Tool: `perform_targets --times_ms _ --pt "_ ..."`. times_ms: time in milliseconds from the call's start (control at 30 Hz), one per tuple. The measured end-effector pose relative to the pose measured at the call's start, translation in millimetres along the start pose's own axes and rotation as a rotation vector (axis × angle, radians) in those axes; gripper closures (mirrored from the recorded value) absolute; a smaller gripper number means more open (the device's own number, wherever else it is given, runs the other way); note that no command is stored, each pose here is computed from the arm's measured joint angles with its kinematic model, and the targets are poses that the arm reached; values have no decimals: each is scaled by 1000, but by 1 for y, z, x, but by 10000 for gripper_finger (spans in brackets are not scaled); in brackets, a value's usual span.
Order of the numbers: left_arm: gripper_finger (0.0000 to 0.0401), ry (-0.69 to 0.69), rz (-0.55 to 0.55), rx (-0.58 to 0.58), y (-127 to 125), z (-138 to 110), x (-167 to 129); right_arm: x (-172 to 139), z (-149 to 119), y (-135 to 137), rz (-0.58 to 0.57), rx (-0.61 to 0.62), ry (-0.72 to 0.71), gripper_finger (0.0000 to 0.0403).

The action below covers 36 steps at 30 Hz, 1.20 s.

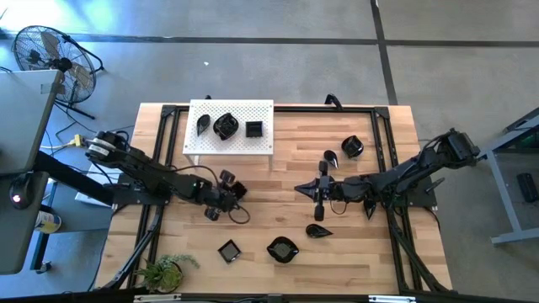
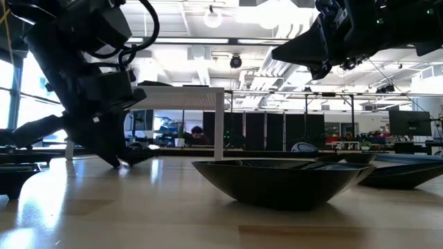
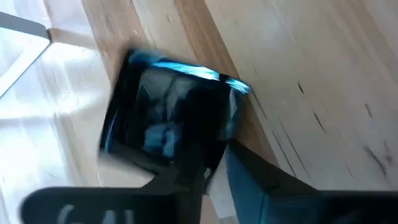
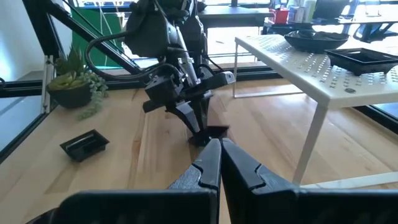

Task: Pick & Place Mini shaped plates
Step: Stack the square plate on top of the square plate on the shelf

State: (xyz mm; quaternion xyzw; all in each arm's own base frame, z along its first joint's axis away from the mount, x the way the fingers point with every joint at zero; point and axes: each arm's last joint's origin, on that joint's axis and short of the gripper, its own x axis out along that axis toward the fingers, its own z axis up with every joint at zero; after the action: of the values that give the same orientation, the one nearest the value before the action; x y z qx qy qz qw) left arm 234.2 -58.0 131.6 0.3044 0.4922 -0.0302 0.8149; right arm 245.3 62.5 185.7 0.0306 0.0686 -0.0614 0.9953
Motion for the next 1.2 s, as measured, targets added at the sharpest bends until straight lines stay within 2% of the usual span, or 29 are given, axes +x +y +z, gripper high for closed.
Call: perform_targets --times_ms 167,300,467,667,833,1033,1200 --pt "393 -3 1 20 0 0 0 0 0 0 0 0 -1 402" --pt "393 1 -6 22 3 5 -3 0 0 0 0 0 0 402" --pt "398 5 -18 3 13 24 -14 0 0 0 1 0 0 402" --pt "399 -43 -60 -63 34 51 -45 0 0 0 11 -3 1 402" --pt "400 -116 -39 -146 61 72 -91 0 0 2 54 -3 6 402" --pt "401 -162 95 -309 106 88 -143 -1 -1 5 72 -9 7 402" --pt "401 -149 187 -425 154 79 -151 -3 0 9 85 -11 -3 402"
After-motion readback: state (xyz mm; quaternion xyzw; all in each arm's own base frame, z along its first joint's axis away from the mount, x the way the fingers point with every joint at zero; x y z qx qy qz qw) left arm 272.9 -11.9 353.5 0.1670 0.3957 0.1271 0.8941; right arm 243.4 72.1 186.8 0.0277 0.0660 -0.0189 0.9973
